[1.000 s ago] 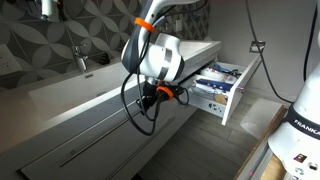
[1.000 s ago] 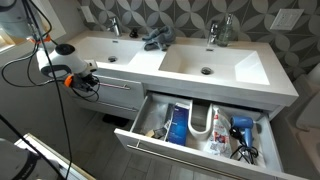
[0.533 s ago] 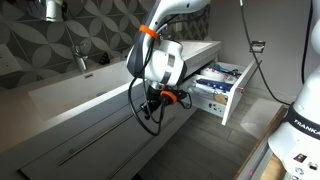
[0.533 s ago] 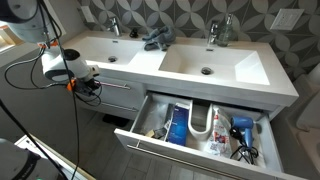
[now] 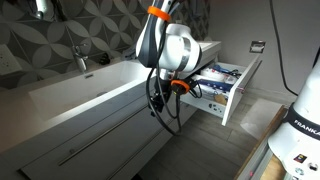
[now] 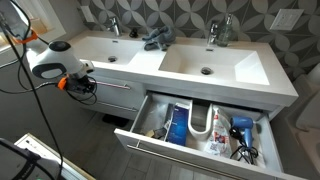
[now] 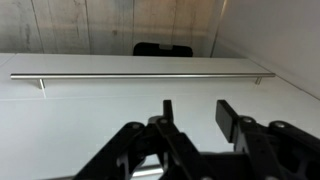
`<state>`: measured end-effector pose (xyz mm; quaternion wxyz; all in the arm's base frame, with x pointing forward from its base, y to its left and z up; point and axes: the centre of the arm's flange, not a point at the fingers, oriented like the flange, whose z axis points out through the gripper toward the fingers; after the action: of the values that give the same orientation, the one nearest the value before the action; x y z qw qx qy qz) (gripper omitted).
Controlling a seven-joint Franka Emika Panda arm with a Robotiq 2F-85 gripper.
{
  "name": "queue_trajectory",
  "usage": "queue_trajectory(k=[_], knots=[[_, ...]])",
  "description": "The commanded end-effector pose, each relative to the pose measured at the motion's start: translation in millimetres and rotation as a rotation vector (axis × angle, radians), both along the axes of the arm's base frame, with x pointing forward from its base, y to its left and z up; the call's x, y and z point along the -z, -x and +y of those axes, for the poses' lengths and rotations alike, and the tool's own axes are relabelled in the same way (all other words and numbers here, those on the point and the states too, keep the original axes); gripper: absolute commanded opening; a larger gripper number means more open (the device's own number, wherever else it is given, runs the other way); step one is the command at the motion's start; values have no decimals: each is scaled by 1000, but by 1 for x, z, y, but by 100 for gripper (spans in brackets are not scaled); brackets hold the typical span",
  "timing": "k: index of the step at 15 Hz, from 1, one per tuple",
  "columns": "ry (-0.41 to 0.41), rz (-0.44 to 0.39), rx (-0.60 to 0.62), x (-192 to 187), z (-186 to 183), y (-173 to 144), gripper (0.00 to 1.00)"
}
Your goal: Close the open drawer on the left
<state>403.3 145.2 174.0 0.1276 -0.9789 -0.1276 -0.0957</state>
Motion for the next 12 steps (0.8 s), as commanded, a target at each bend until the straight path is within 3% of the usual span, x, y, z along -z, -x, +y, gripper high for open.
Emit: queue_trajectory(k=[1,4,12], knots=[[57,-53,30,-83,-16,-14,82],[83,-90,84,-129,-36,-28,99],[190,-75,199,-229,-62,-44,100]])
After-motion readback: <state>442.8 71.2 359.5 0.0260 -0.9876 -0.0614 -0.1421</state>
